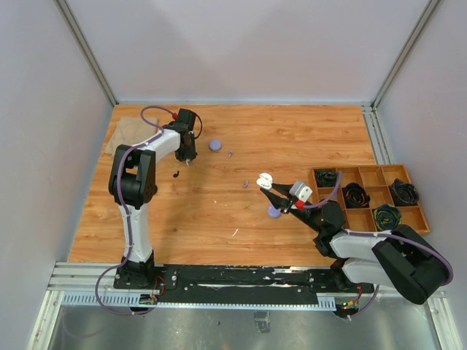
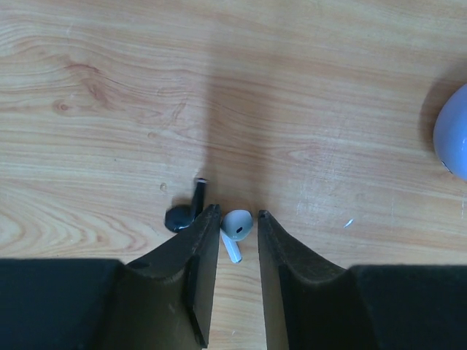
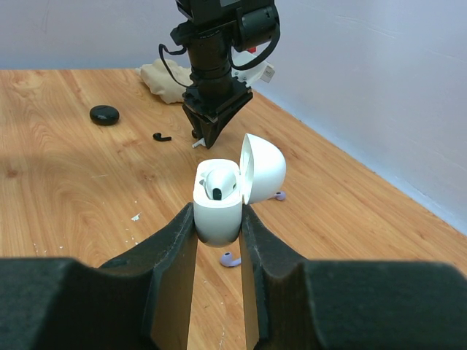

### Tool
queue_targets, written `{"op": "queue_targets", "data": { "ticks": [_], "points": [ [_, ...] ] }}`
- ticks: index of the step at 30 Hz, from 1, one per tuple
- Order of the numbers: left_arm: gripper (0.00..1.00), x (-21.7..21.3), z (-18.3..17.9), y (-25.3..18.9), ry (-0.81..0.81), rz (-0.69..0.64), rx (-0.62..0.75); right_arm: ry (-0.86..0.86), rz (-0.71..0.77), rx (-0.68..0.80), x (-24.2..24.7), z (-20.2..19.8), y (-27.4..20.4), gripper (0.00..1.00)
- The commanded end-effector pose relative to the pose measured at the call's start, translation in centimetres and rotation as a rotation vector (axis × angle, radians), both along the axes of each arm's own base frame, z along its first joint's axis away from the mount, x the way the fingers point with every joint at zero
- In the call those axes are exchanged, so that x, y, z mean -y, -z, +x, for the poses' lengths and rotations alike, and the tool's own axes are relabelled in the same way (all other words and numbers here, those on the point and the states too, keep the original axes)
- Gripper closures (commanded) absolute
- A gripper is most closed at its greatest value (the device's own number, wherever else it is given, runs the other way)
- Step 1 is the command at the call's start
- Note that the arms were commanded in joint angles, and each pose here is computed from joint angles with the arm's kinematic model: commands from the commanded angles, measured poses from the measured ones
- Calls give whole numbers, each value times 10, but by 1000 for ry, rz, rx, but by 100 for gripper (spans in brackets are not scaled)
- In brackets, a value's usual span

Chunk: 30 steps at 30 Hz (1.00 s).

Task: Insert the wireless bluetooth earbuds into the charging case
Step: Move the earbud to the center of the board.

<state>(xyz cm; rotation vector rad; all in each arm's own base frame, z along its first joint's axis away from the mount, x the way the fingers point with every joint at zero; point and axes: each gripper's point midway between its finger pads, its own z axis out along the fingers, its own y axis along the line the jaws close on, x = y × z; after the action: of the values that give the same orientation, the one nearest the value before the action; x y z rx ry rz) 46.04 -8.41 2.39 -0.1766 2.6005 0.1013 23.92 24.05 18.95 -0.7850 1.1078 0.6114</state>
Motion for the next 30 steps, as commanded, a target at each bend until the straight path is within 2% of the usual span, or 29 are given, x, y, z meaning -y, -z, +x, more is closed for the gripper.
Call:
{"op": "queue_targets", "data": {
  "ticks": [1, 8, 22, 30],
  "points": [
    [69, -3, -22, 14, 11, -6, -79, 1, 14, 45, 0, -3, -8, 99],
    [79, 1, -41, 16, 27, -27, -101, -1, 14, 44, 0, -4, -8, 99],
    [79, 55, -102, 1, 164, -73, -104, -10, 15, 49, -1, -5, -10, 99],
    [79, 93, -153, 1, 267, -88, -130, -16, 18, 53, -1, -6, -12, 99]
  ]
}}
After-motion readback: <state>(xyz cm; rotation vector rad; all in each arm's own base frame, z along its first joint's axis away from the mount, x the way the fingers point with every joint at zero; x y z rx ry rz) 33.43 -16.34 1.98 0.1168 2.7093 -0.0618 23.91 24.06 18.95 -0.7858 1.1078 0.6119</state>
